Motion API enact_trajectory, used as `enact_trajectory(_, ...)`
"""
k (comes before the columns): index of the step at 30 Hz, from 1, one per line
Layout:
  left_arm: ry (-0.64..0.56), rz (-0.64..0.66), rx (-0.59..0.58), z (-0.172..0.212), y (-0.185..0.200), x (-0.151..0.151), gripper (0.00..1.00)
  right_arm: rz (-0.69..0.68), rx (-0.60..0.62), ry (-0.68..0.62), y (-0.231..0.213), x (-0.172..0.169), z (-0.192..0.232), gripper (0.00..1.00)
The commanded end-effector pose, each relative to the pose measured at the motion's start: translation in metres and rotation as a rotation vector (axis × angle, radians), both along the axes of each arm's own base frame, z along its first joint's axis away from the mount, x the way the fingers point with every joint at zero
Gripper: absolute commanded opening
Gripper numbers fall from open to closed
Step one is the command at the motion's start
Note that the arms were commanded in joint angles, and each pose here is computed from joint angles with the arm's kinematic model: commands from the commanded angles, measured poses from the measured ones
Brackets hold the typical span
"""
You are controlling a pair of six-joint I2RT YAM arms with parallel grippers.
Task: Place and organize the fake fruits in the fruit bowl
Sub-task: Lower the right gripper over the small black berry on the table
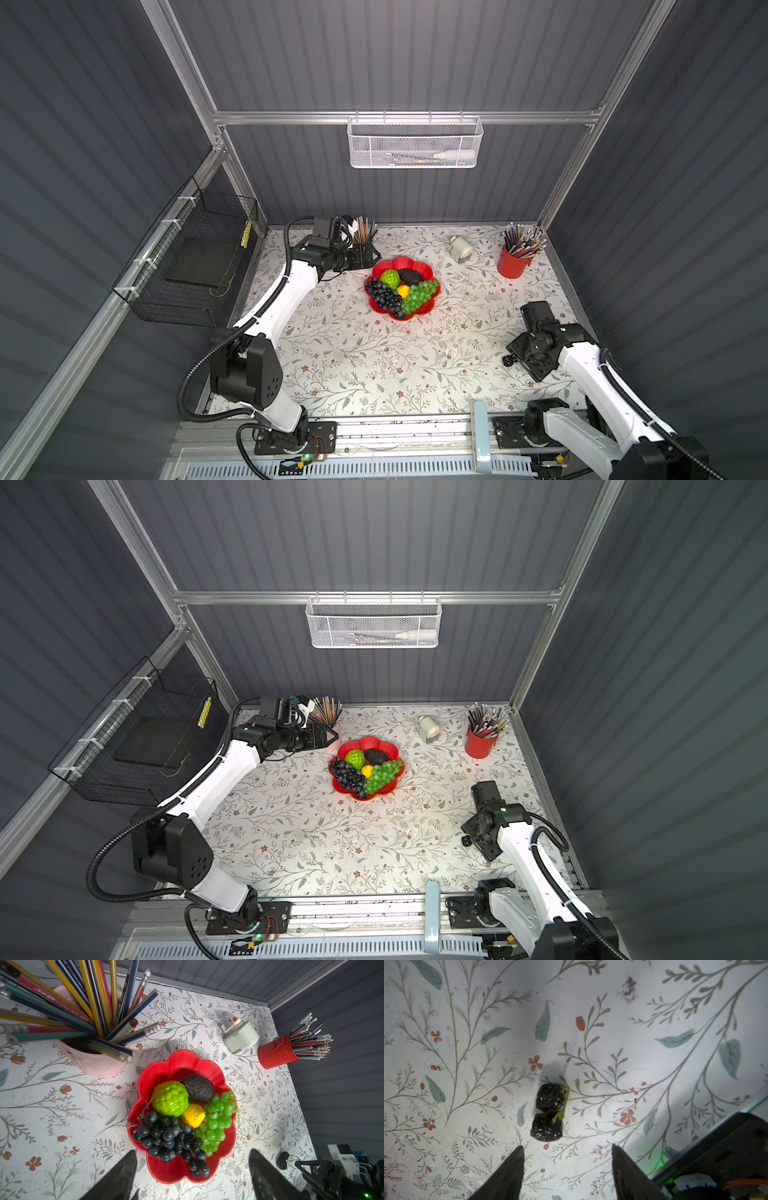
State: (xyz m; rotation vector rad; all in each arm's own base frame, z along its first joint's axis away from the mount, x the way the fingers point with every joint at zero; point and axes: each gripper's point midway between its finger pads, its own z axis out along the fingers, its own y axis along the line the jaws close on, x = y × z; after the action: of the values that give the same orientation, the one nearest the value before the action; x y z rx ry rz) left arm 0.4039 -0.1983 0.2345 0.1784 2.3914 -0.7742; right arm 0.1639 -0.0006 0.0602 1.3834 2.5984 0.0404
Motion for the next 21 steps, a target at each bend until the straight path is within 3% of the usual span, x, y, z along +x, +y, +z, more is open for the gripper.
enact_trajectory(1,0.007,-0.022,-0.011,0.004,-0.002,-0.009,0.84,-0.015,0.021,-0.005,0.000,0.001,-0.008,0.66)
enact_trajectory(9,0.030,-0.017,0.007,-0.006,-0.001,-0.008,0.83,0.014,-0.003,-0.050,-0.008,0.014,-0.006,0.52)
enact_trajectory(15,0.033,-0.015,0.008,-0.009,-0.001,-0.006,0.83,0.045,0.005,-0.066,-0.006,0.024,-0.011,0.19)
enact_trajectory(21,0.029,-0.005,0.018,-0.007,0.002,-0.006,0.83,0.070,-0.005,-0.101,-0.007,0.031,-0.006,0.06)
